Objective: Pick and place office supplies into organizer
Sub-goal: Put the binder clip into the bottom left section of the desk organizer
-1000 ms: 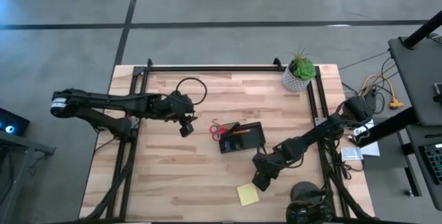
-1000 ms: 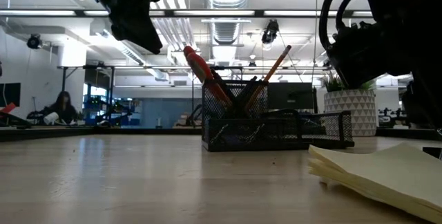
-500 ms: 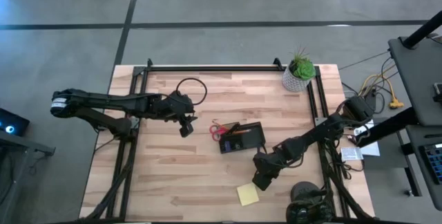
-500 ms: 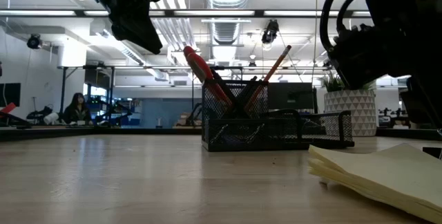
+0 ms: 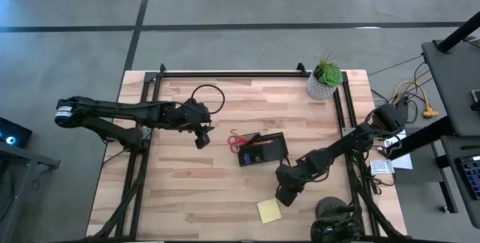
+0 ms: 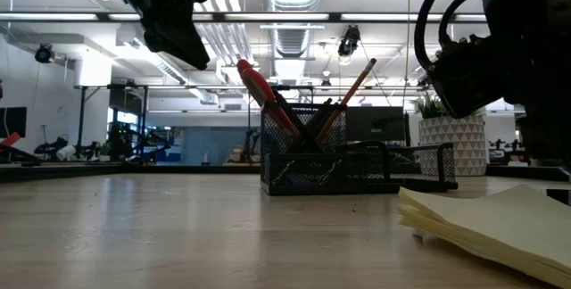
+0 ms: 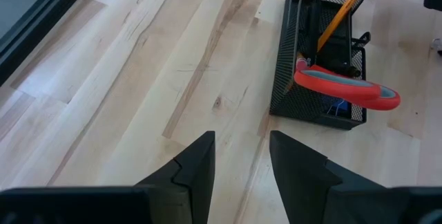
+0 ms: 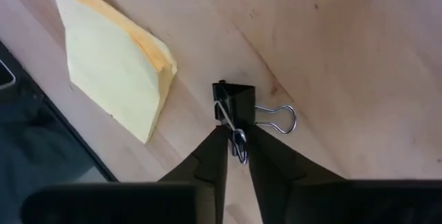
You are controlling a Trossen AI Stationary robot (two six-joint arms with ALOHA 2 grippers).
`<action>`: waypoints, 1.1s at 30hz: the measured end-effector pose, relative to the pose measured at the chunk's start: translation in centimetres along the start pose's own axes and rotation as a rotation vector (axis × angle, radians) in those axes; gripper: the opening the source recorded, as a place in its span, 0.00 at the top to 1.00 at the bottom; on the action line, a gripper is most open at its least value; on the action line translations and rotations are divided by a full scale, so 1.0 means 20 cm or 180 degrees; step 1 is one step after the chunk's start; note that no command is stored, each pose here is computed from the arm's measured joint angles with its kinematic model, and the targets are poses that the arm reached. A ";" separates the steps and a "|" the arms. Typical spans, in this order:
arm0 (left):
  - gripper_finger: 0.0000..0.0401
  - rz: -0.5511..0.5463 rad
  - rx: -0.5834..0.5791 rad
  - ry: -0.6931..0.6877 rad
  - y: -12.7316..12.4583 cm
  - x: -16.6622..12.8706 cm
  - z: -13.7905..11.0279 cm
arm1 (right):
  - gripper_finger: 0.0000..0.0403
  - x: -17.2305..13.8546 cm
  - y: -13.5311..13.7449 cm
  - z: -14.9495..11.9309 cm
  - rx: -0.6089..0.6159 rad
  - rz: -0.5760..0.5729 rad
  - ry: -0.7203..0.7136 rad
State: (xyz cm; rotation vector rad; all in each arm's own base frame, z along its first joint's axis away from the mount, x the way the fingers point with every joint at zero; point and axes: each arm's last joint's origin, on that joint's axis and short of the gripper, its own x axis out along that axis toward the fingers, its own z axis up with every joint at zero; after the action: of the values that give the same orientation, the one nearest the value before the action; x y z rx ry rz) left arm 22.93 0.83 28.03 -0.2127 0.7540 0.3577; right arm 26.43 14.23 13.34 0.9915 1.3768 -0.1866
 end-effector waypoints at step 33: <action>0.69 0.0000 -0.0015 -0.0005 0.00 0.00 0.00 | 0.98 -0.33 -0.01 0.41 -0.0769 0.0317 -0.1872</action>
State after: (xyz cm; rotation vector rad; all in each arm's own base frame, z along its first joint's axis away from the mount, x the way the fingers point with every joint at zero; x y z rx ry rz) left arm 22.94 0.83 28.04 -0.2167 0.7516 0.3596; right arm 30.51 5.76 18.07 0.7214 0.7883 -0.2108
